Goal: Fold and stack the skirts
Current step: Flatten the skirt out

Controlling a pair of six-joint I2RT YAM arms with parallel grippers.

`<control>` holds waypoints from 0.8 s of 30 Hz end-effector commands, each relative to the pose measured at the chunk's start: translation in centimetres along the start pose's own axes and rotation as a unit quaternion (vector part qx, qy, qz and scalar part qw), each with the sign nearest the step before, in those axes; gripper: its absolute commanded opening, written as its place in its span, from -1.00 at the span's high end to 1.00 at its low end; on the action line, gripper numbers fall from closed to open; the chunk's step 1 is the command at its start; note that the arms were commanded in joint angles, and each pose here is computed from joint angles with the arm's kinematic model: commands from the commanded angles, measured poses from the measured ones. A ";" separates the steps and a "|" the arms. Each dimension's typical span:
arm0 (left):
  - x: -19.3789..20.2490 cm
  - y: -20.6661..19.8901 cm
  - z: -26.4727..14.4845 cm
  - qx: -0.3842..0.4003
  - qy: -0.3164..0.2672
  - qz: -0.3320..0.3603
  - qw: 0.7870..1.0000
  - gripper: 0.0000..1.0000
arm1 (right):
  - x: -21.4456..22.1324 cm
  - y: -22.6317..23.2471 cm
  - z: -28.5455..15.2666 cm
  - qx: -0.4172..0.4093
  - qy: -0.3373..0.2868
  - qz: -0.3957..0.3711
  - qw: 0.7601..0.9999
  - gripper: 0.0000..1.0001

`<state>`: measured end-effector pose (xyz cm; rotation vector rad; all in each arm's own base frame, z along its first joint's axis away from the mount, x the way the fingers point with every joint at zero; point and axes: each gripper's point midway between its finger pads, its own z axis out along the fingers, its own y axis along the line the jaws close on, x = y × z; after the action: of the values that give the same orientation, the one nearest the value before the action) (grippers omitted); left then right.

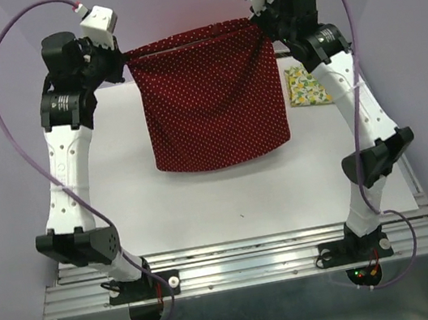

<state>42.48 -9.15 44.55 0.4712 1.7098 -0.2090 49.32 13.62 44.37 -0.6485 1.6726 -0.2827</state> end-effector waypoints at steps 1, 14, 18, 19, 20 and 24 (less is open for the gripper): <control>-11.5 6.4 -3.4 -0.141 -0.165 0.027 0.976 1.00 | -3.9 -14.6 -2.6 0.256 -0.061 0.016 0.965 0.99; -16.2 10.9 -1.1 -0.230 -0.274 0.087 0.930 1.00 | -6.4 -16.2 0.8 0.324 -0.182 0.007 0.929 0.99; -4.4 10.2 5.4 -0.187 -0.141 0.100 0.967 1.00 | 1.5 -10.1 6.0 0.234 -0.089 -0.011 0.968 0.99; -2.2 9.7 6.1 -0.173 -0.116 0.103 0.973 1.00 | 3.2 -8.9 6.6 0.217 -0.068 -0.011 0.974 0.99; 0.8 8.7 6.8 -0.147 -0.076 0.100 0.981 1.00 | 5.0 -7.6 7.0 0.199 -0.048 -0.011 0.979 0.99; 12.0 4.8 3.9 -0.093 0.036 0.094 0.991 1.00 | 12.3 -2.7 5.3 0.132 0.033 -0.029 0.990 0.99</control>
<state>51.98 -9.07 35.38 0.5101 1.6455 -0.0621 57.44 13.45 35.27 -0.6257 1.5301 -0.3898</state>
